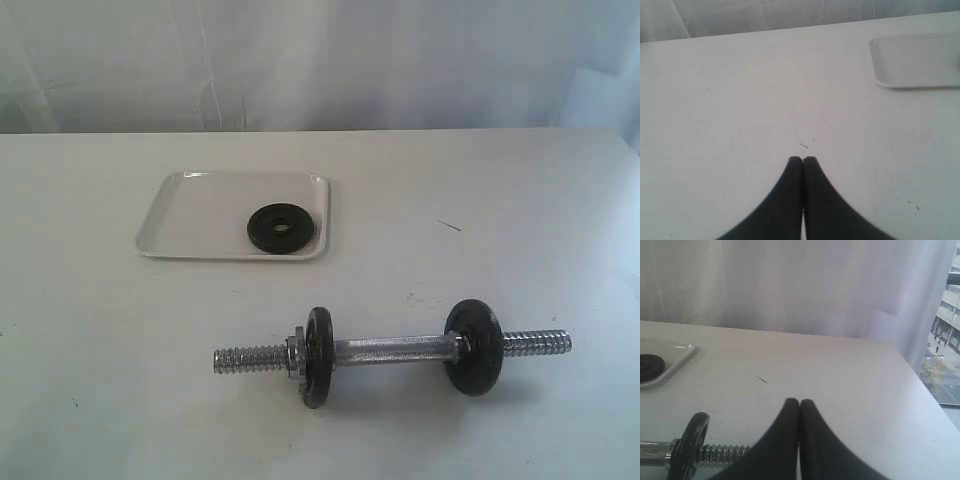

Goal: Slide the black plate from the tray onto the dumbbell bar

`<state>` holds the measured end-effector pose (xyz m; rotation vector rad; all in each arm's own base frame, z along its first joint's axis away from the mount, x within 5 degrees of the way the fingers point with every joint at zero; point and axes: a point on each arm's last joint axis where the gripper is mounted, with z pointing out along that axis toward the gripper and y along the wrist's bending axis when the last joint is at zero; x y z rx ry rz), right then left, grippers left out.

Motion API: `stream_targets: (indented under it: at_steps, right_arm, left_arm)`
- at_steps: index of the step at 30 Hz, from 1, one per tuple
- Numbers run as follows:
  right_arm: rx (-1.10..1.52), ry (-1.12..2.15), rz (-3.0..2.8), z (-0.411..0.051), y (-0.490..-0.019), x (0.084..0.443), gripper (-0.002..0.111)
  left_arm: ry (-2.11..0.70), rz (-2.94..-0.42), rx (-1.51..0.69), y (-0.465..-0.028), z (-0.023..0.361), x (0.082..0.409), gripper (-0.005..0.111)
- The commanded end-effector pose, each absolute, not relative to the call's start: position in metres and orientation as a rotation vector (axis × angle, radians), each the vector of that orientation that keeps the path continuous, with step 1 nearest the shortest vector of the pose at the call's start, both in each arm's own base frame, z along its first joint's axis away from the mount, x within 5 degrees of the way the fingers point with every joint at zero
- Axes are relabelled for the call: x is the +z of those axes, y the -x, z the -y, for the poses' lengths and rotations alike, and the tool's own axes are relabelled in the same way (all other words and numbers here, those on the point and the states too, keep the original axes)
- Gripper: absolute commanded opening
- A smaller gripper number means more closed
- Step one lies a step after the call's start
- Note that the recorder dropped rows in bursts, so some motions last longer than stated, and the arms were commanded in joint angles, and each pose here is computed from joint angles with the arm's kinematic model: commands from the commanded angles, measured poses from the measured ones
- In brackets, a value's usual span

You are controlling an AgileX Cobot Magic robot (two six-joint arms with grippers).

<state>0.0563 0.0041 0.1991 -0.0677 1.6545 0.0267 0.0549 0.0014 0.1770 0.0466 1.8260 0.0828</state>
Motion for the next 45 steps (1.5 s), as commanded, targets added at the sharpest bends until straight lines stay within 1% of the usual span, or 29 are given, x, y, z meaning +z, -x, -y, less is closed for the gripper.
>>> stream_targets:
  at_steps: [1, 42, 45]
  right_arm:
    - [0.037, 0.063, -1.651, -0.0043, -0.056, 0.1978, 0.0]
    - [0.037, 0.063, -1.651, -0.0043, -0.056, 0.1978, 0.0]
    - [0.031, 0.054, -1.59, -0.0036, -0.0564, 0.2035, 0.0]
  left_arm:
    - [-0.045, -1.832, 0.078, -0.0545, -0.0012, 0.1751, 0.0]
    - [-0.045, -1.832, 0.078, -0.0545, -0.0012, 0.1751, 0.0]
    - [-0.045, -1.832, 0.078, -0.0545, -0.0012, 0.1751, 0.0]
